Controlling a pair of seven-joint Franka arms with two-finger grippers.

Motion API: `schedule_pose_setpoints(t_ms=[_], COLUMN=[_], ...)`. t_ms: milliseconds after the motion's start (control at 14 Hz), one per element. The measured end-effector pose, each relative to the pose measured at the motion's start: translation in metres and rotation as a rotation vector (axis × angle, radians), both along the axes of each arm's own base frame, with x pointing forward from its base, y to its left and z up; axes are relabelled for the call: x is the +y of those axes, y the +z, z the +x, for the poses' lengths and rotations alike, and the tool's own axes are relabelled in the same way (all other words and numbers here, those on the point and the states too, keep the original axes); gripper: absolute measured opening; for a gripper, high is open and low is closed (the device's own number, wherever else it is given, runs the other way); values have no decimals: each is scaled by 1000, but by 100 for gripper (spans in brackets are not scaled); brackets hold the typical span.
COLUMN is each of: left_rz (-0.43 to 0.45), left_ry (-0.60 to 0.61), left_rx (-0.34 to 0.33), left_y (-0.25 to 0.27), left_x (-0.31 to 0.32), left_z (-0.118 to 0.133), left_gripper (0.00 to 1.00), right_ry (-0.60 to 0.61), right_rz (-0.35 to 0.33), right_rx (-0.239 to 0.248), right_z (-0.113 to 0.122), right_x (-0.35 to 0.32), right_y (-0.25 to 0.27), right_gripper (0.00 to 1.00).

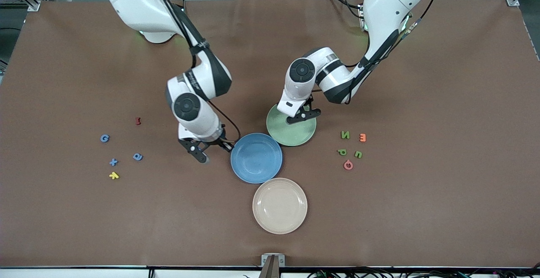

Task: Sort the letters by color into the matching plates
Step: 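Drop the blue E on the blue plate while the left gripper drops green B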

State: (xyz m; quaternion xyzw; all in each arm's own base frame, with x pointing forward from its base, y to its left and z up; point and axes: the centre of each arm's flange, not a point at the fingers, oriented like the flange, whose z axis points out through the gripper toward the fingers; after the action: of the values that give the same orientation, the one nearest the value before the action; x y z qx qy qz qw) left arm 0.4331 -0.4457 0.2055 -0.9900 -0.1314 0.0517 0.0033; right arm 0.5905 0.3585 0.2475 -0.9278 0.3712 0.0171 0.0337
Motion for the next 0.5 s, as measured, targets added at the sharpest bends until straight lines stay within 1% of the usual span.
schedule_pose_setpoints(t_ms=[215, 358, 501], left_rz=[11, 9, 6], left_ry=[8, 7, 8], left_rx=[-7, -10, -15], left_y=[-5, -4, -2], left_x=[-3, -5, -5], left_z=[-2, -2, 0], left_gripper=[35, 37, 53], right_ry=[-37, -61, -71], right_rz=[1, 13, 15], right_rx=[-6, -28, -32], right_z=[6, 8, 6], right_x=[16, 20, 26], right_y=[-16, -19, -26], right_gripper=[26, 26, 26])
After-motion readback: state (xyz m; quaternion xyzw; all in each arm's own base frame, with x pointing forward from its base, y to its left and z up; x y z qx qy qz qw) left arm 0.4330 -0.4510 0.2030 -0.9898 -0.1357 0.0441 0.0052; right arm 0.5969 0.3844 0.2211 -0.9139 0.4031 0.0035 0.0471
